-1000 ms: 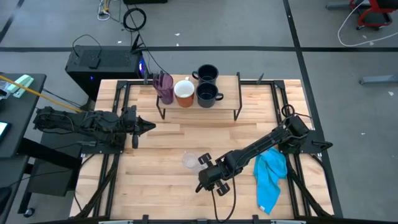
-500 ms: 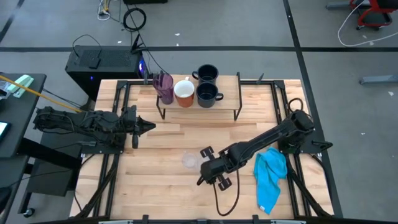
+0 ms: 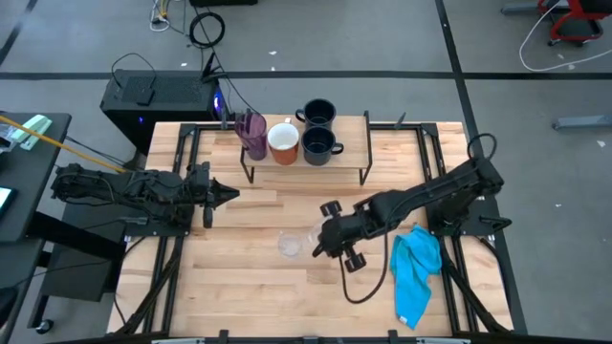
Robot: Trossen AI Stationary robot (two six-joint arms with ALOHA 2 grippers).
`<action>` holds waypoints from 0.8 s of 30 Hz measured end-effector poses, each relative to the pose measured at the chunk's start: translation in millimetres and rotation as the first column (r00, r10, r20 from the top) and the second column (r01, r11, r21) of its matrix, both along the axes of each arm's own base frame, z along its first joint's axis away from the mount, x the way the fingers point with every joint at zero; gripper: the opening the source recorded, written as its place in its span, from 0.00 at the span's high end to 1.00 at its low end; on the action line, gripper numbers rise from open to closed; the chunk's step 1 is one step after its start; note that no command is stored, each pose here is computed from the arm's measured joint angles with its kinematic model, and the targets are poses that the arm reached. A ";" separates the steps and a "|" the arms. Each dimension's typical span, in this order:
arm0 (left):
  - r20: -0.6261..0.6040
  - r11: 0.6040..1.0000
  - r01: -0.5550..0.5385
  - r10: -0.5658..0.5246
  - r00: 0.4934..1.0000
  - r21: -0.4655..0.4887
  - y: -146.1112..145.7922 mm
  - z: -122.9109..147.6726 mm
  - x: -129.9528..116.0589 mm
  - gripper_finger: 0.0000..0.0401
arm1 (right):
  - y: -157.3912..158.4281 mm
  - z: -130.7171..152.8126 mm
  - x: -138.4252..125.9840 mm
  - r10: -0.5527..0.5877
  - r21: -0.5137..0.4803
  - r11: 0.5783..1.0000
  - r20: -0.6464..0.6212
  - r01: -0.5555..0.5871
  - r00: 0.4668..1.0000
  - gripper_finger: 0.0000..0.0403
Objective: Stack small to large cups/mugs on shelf
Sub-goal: Put the right transparent mug on the shelf
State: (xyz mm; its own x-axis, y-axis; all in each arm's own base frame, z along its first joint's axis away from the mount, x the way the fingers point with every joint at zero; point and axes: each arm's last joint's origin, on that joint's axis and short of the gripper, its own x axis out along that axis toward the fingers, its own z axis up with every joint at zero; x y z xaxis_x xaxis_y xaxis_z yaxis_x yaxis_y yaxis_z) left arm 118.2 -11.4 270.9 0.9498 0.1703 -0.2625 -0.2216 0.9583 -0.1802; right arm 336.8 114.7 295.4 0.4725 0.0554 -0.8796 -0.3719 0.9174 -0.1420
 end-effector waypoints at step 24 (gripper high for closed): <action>0.009 1.000 0.002 -0.002 1.000 0.006 -0.1 1.0 0.3 0.92 | -104.1 57.8 -39.7 -0.297 -0.037 0.955 -0.119 0.295 0.947 1.00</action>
